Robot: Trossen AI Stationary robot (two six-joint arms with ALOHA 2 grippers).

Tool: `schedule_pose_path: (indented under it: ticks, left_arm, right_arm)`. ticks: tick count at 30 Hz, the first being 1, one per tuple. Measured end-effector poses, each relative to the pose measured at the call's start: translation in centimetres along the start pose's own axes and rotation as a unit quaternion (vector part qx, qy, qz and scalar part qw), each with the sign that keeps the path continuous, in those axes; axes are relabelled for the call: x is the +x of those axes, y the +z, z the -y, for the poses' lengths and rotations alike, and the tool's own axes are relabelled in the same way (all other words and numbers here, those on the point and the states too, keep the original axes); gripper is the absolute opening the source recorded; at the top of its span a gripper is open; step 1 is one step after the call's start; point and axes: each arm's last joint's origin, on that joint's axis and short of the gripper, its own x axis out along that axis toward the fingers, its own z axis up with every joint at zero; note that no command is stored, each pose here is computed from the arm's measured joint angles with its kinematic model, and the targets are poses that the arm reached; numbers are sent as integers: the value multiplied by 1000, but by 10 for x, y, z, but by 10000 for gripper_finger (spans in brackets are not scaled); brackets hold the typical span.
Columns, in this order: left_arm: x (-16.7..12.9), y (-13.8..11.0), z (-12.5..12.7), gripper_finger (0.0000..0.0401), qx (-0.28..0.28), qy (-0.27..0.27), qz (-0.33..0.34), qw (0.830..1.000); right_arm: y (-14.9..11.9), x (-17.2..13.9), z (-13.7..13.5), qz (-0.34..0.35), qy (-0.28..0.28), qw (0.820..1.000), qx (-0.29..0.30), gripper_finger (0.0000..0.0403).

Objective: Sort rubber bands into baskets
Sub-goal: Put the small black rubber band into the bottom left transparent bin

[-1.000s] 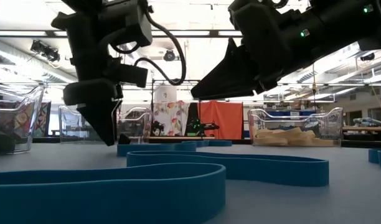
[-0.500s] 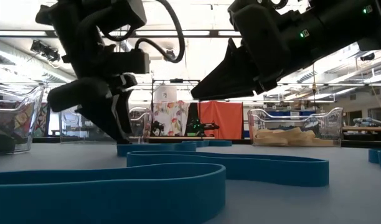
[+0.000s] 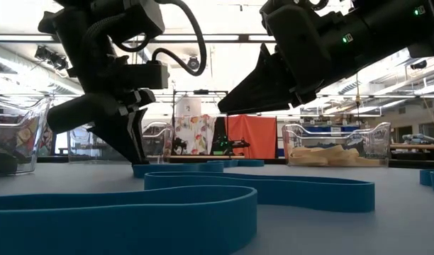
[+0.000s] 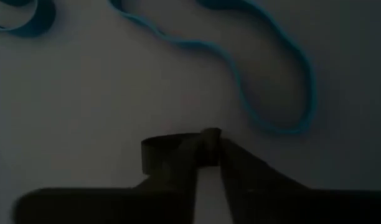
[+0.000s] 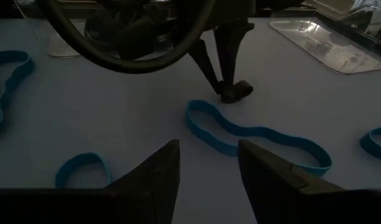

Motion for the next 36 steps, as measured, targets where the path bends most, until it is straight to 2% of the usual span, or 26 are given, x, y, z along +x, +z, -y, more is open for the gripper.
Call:
schedule_pose_path:
  ticks: [4, 9, 12, 16, 21, 24, 31, 36]
  left_arm:
    - [0, 0, 0, 14, -1, -4, -1, 1000]
    - [0, -1, 0, 8, -18, -12, -7, 1000]
    - [-6, -2, -2, 6, -36, 3, -49, 998]
    - [-30, -1, -2, 5, -60, 44, -117, 990]
    - [-63, 9, 7, 4, -79, 67, -134, 985]
    - [-90, 15, 14, 4, -98, 72, -142, 982]
    - [-152, 22, 29, 4, -148, 65, -144, 976]
    - [-167, 11, 40, 4, -167, 65, -164, 970]
  right_arm:
    - [0, 0, 0, 0, 0, 1000, 0, 169]
    - [0, 0, 0, 0, 0, 1000, -3, 161]
    - [-1, -1, 0, -4, -1, 1000, -18, 156]
    - [-4, -9, 3, -56, 8, 997, -44, 154]
    - [-8, -27, 13, -155, 16, 987, -47, 162]
    - [-5, -42, 19, -190, 9, 980, -53, 170]
    - [-3, -76, 36, -271, -13, 955, -118, 173]
    - [1, -94, 46, -329, 2, 940, -94, 162]
